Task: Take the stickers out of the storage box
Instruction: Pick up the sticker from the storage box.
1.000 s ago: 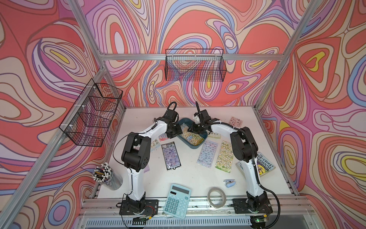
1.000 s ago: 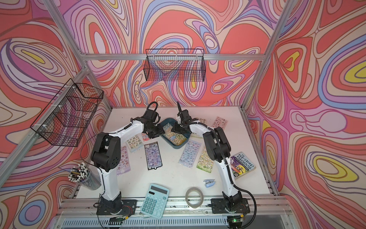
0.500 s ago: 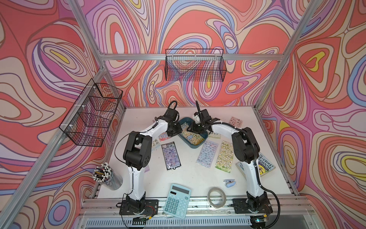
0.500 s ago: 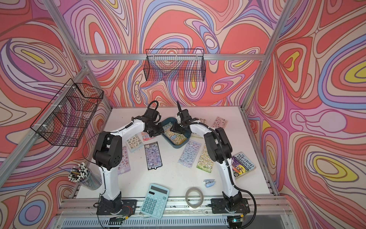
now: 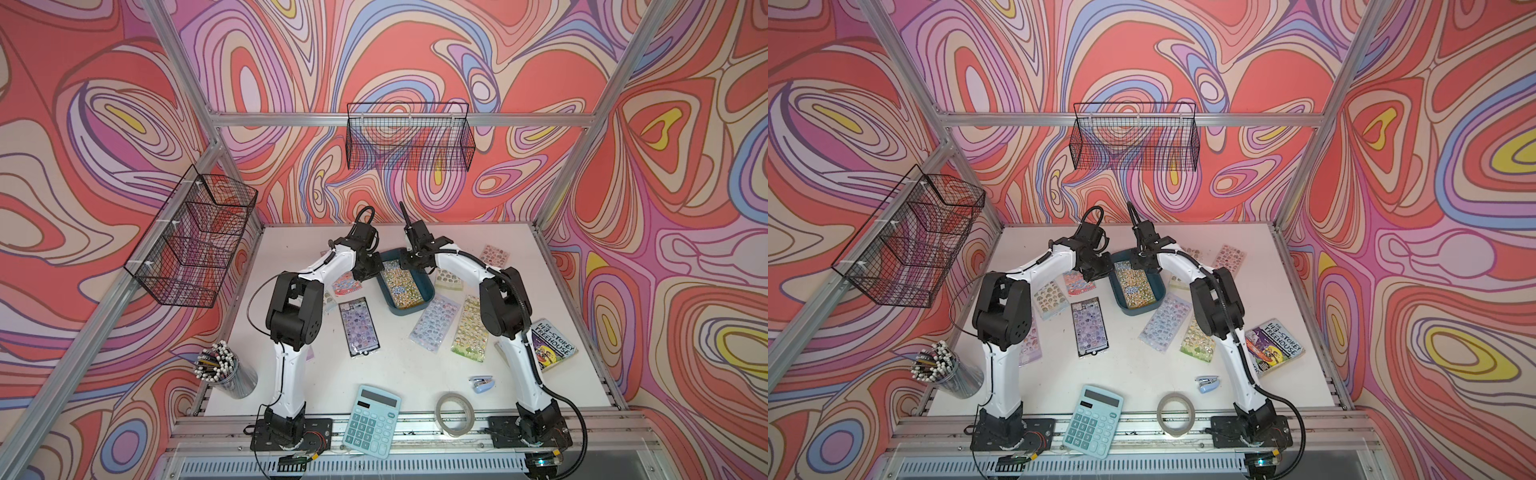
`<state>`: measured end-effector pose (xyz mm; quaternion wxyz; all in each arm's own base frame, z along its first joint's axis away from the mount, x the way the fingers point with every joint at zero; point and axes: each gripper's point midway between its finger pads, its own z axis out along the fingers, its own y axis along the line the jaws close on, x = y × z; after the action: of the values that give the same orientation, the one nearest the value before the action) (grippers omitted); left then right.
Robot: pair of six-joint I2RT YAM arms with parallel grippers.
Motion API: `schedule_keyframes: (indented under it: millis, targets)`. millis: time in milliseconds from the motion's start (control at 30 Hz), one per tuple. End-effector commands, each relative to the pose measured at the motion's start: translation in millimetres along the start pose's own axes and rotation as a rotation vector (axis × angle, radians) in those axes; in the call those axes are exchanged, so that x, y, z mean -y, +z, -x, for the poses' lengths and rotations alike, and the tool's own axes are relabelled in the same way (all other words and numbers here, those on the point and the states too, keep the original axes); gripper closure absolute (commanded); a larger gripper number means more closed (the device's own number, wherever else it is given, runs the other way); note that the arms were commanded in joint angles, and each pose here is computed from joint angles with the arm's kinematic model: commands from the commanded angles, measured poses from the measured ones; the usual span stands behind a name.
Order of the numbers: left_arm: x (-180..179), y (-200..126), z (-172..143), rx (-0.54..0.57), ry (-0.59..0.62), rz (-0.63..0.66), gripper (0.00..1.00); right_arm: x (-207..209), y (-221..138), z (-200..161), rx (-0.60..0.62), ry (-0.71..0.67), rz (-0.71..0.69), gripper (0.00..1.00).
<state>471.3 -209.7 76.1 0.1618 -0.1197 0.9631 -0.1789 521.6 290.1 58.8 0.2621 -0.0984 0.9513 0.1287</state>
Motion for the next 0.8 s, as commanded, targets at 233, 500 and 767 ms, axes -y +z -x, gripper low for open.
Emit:
schedule_keyframes:
  millis: [233,500,767]
  targets:
    - [-17,3,16,-0.002,-0.015,0.054,0.87,0,20,-29,-0.097,0.008,0.009,0.59]
    - [-16,7,13,-0.014,-0.018,0.044,0.87,-10,16,-35,-0.101,0.093,0.067,0.54]
    - [-17,6,13,-0.012,-0.018,0.042,0.87,-1,14,-33,-0.085,0.079,0.012,0.46]
